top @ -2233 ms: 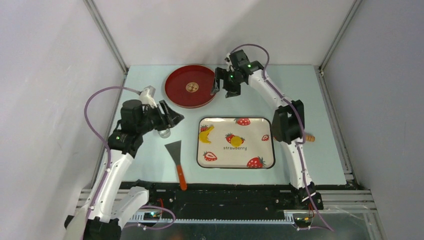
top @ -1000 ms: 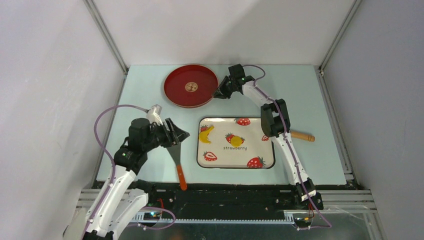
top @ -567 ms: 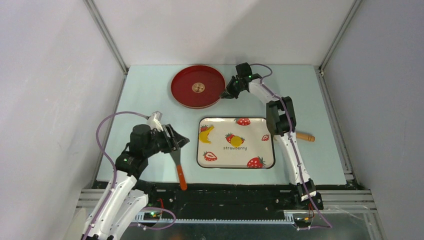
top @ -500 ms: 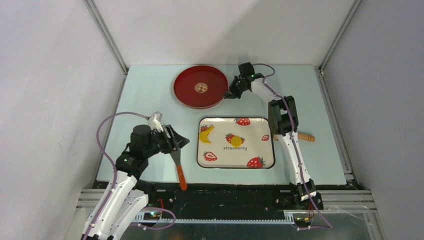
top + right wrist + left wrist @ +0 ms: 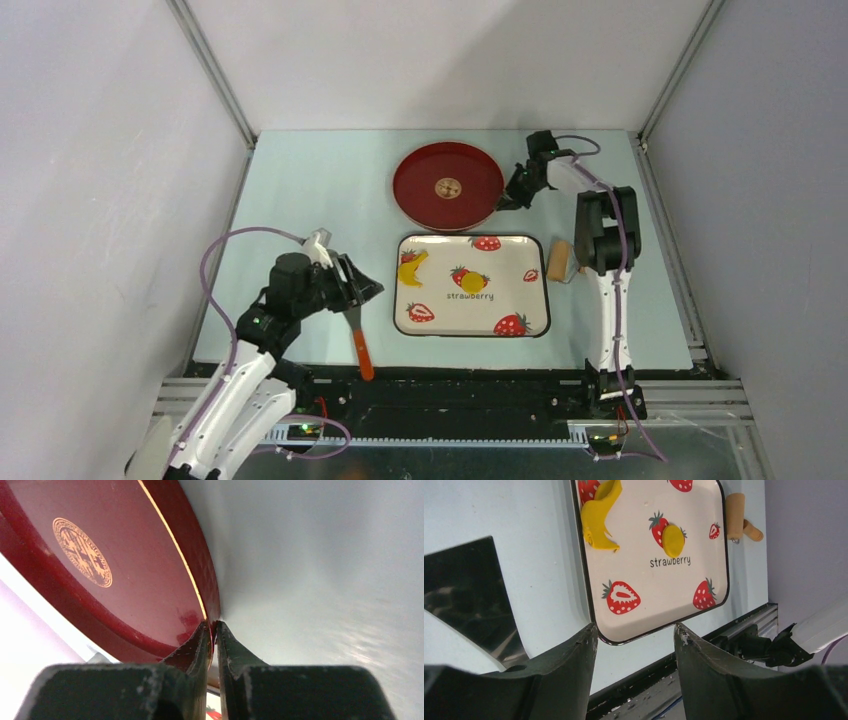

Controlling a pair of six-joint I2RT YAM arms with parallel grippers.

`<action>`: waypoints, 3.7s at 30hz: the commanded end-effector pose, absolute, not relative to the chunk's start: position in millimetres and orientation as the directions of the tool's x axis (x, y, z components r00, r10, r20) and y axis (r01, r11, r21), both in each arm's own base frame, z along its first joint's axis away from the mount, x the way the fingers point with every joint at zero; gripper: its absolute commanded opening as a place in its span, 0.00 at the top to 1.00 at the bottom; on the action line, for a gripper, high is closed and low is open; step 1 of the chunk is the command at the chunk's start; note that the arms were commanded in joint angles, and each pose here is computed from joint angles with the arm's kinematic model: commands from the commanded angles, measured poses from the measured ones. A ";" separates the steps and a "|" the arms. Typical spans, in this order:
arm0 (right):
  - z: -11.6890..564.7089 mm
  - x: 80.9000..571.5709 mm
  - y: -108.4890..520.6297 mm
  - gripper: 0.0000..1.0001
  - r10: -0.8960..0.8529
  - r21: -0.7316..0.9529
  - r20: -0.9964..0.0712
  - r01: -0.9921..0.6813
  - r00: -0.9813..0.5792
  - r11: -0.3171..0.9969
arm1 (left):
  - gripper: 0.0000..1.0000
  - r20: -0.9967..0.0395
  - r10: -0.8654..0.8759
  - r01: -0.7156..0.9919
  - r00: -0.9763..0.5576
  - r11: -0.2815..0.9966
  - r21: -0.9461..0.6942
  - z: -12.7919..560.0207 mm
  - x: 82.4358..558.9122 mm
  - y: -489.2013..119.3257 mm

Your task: Roll out the dumpling wrappers from the dough

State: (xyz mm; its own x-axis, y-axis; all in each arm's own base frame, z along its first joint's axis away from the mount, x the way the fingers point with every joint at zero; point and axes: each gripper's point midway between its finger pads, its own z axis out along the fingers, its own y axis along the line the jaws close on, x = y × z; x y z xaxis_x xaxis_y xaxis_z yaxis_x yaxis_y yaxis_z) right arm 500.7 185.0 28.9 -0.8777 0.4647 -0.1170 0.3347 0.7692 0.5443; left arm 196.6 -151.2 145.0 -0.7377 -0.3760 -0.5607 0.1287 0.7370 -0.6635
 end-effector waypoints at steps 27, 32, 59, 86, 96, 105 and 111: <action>118.9 451.1 65.2 0.33 0.493 0.590 -0.317 0.238 -0.811 0.771 | 0.42 -0.436 -0.381 -0.303 -0.815 0.922 -0.240 59.7 148.7 -101.8; 129.5 439.1 65.9 0.31 0.498 0.612 -0.319 0.226 -0.806 0.758 | 0.43 -0.375 -0.360 -0.311 -0.854 0.932 -0.185 42.3 132.9 -109.2; 143.5 390.1 76.1 0.30 0.482 0.670 -0.298 0.180 -0.824 0.720 | 1.00 -0.429 -0.203 -0.171 -0.880 0.979 -0.112 40.9 152.3 -127.2; 126.2 360.9 94.5 0.30 0.402 0.645 -0.267 0.147 -0.876 0.750 | 1.00 -0.687 0.299 0.475 -0.662 0.877 -0.076 136.7 148.2 -175.1; 123.2 352.2 96.4 0.29 0.347 0.574 -0.307 0.119 -0.886 0.810 | 1.00 -0.589 0.462 0.585 -0.663 0.811 -0.022 122.1 143.6 -203.4; 124.7 334.6 107.2 0.29 0.276 0.534 -0.309 0.074 -0.910 0.842 | 1.00 -0.493 0.592 0.688 -0.638 0.726 -0.019 110.7 140.3 -236.0; 117.9 325.2 103.8 0.29 0.249 0.483 -0.295 0.081 -0.922 0.872 | 1.00 -0.374 0.659 0.710 -0.653 0.704 0.002 84.4 133.5 -234.4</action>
